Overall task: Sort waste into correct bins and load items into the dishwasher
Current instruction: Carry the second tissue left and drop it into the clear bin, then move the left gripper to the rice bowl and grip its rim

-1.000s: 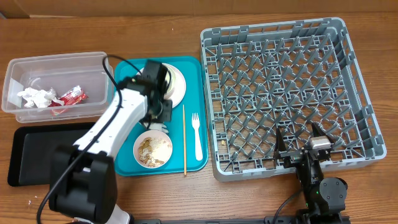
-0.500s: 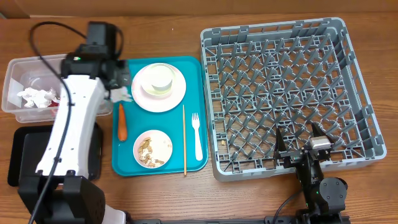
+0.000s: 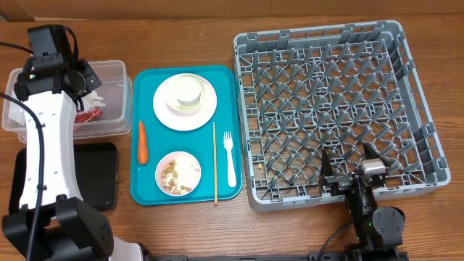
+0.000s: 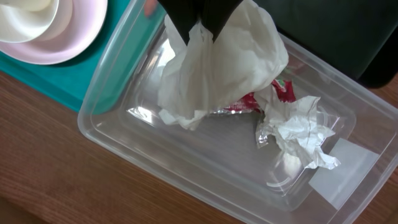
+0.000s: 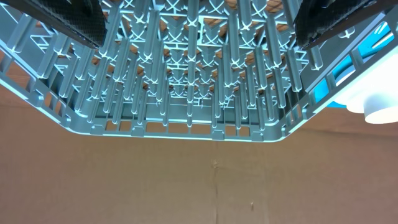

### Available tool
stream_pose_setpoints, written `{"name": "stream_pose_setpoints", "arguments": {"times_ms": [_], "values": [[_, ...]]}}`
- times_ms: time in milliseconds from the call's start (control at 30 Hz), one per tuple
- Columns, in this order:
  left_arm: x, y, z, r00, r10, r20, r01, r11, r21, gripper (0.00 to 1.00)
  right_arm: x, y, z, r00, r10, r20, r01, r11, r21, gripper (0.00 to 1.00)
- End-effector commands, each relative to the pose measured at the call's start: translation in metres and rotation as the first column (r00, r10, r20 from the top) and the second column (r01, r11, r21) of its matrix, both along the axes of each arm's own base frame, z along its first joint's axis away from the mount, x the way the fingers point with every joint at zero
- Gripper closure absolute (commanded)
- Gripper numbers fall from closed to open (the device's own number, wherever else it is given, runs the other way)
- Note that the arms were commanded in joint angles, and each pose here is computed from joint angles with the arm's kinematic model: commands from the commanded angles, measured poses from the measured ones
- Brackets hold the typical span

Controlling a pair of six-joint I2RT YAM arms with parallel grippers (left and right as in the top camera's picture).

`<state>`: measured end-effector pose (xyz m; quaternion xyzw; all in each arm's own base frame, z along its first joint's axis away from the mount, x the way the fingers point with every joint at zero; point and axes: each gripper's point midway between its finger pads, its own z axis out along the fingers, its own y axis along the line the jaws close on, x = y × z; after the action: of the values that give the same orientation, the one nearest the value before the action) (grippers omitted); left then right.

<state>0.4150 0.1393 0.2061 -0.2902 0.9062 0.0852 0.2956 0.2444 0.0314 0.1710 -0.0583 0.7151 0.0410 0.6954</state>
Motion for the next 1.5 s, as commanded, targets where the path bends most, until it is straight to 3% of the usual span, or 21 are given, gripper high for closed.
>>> {"name": "stream_pose_setpoints", "arguments": {"times_ms": [0, 200, 267, 300, 367, 400, 433, 633, 767, 900, 933, 1067, 1267, 1400, 1467], "values": [[0.01, 0.003, -0.012, 1.0, 0.016, -0.011, -0.016, 1.0, -0.013, 0.96, 0.0, -0.001, -0.002, 1.0, -0.005, 0.003, 0.005, 1.0, -0.004, 0.0], [0.018, 0.004, -0.055, 0.995, 0.01, -0.099, -0.014, 0.999, -0.042, 0.95, 0.0, -0.001, -0.002, 1.0, -0.005, 0.002, 0.005, 1.0, -0.004, 0.0], [0.019, 0.004, -0.063, 0.993, 0.009, -0.117, -0.015, 0.999, -0.046, 0.89, 0.0, -0.001, -0.002, 1.0, -0.006, 0.003, 0.006, 1.0, -0.004, 0.0], [0.019, 0.004, -0.064, 0.993, 0.009, -0.119, -0.014, 0.999, -0.047, 0.82, 0.0, -0.001, -0.002, 1.0, -0.005, 0.003, 0.005, 1.0, -0.004, 0.0], [0.02, 0.003, -0.064, 0.993, 0.006, -0.115, -0.012, 0.999, -0.051, 0.35, 0.0, -0.001, -0.002, 1.0, -0.006, 0.003, 0.006, 1.0, -0.004, 0.0], [0.021, 0.003, -0.063, 0.994, 0.006, -0.11, -0.011, 0.999, -0.051, 0.2, 0.0, -0.001, -0.002, 1.0, -0.005, 0.002, 0.005, 1.0, -0.004, 0.0], [0.021, 0.004, -0.061, 0.995, 0.006, -0.104, -0.011, 0.999, -0.049, 0.16, 0.0, -0.001, -0.002, 1.0, -0.005, 0.002, 0.005, 1.0, -0.004, 0.0], [0.024, -0.01, -0.035, 0.999, -0.038, -0.032, 0.035, 0.994, -0.103, 0.15, 0.0, -0.001, -0.002, 1.0, -0.005, 0.002, 0.005, 1.0, -0.004, 0.0], [0.011, -0.05, -0.01, 0.989, -0.144, 0.028, 0.146, 0.953, -0.266, 0.09, 0.0, -0.001, -0.002, 1.0, -0.005, 0.003, 0.005, 1.0, -0.004, 0.0], [-0.023, -0.09, -0.002, 0.974, -0.225, -0.004, 0.2, 0.875, -0.442, 0.0, 0.0, -0.001, -0.002, 1.0, -0.005, 0.003, 0.005, 1.0, -0.004, 0.0], [-0.038, -0.104, -0.005, 0.963, -0.266, -0.043, 0.21, 0.841, -0.499, 0.01, 0.0, -0.001, -0.002, 1.0, -0.006, 0.002, 0.006, 1.0, -0.004, 0.0], [-0.063, -0.125, -0.013, 0.928, -0.351, -0.127, 0.229, 0.804, -0.548, 0.11, 0.0, -0.001, -0.002, 1.0, -0.005, 0.003, 0.005, 1.0, -0.004, 0.0], [-0.094, -0.171, -0.032, 0.802, -0.558, -0.214, 0.361, 0.737, -0.571, 0.33, 0.0, -0.001, -0.002, 1.0, -0.005, 0.003, 0.005, 1.0, -0.004, 0.0], [-0.113, -0.207, -0.047, 0.718, -0.646, -0.26, 0.407, 0.692, -0.596, 0.54, 0.0, -0.001, -0.002, 1.0, -0.005, 0.003, 0.005, 1.0, -0.004, 0.0], [-0.121, -0.224, -0.054, 0.676, -0.684, -0.273, 0.434, 0.669, -0.603, 0.57, 0.0, -0.001, -0.002, 1.0, -0.005, 0.002, 0.005, 1.0, -0.004, 0.0]]}}
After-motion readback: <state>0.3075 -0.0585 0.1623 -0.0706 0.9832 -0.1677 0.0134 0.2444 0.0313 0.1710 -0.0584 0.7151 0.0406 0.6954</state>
